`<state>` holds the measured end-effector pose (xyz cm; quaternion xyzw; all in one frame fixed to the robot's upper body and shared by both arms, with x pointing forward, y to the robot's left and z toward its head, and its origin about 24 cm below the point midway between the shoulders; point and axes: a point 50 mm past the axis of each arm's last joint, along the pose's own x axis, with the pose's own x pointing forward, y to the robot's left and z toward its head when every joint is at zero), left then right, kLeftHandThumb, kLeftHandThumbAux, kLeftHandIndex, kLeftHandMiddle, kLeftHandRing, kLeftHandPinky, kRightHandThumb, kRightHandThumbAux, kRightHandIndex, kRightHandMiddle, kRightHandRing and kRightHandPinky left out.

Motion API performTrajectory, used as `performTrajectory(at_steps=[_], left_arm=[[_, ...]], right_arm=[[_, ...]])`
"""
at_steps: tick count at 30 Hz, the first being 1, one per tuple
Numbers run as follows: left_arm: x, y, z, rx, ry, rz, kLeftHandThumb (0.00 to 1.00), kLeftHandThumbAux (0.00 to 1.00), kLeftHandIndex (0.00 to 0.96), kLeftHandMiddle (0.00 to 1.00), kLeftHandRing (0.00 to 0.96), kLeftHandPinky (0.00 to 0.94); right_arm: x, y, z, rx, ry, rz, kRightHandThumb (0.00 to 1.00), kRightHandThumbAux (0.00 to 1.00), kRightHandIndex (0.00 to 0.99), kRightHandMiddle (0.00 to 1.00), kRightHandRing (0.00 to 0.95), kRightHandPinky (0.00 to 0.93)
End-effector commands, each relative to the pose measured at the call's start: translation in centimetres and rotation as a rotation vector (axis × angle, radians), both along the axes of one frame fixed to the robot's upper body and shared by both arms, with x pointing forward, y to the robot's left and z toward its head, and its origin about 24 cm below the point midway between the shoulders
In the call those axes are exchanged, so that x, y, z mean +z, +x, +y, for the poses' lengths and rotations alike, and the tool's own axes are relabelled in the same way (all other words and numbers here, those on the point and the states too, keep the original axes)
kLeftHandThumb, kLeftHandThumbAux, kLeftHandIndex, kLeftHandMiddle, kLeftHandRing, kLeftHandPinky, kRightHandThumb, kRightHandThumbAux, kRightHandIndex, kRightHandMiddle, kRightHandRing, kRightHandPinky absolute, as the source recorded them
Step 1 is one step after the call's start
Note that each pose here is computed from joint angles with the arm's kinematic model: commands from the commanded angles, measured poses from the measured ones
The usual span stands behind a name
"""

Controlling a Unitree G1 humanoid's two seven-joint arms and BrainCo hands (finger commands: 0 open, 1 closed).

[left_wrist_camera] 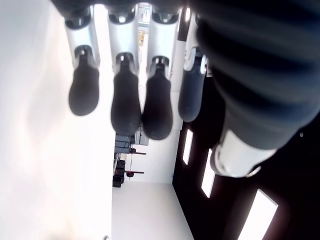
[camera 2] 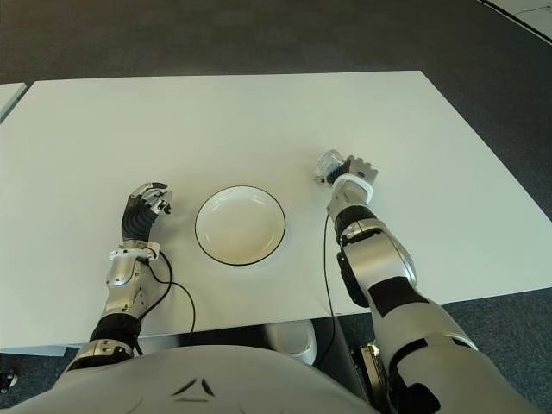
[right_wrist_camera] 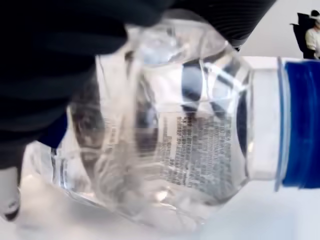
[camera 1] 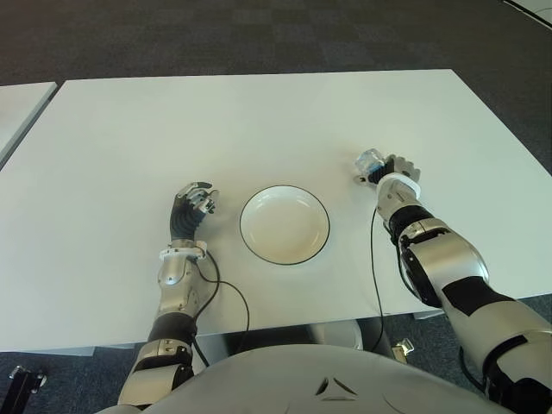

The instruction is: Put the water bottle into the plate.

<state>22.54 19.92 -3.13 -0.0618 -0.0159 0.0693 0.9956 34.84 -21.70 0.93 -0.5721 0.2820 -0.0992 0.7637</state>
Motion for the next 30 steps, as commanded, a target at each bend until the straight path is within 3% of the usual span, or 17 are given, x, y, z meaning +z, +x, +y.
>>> performTrajectory(at_steps=[1, 5, 14, 30], left_arm=[[-0.2, -0.1, 0.2, 0.0, -0.009, 0.009, 0.706, 0.715, 0.435, 0.69, 0.683, 0.672], [-0.2, -0.1, 0.2, 0.002, -0.004, 0.01, 0.706, 0.715, 0.435, 0.692, 0.686, 0.675], [-0.2, -0.1, 0.2, 0.011, -0.01, 0.015, 0.707, 0.715, 0.435, 0.684, 0.676, 0.666], [-0.2, -0.1, 0.1, 0.011, 0.006, 0.013, 0.707, 0.716, 0.434, 0.675, 0.67, 0.66]], right_arm=[[-5.6, -4.4, 0.1, -0.079, 0.126, 0.178, 0.725, 0.692, 0.433, 0.552, 0.593, 0.611], [-5.5, -4.3, 0.1, -0.077, 0.13, 0.156, 0.728, 0.698, 0.437, 0.65, 0.677, 0.676], [-5.3, -4.2, 0.0, -0.09, 0.162, 0.093, 0.73, 0.701, 0.437, 0.748, 0.747, 0.74], [-3.9, -2.9, -0.2, -0.118, 0.257, -0.007, 0.738, 0.705, 0.442, 0.82, 0.804, 0.792]])
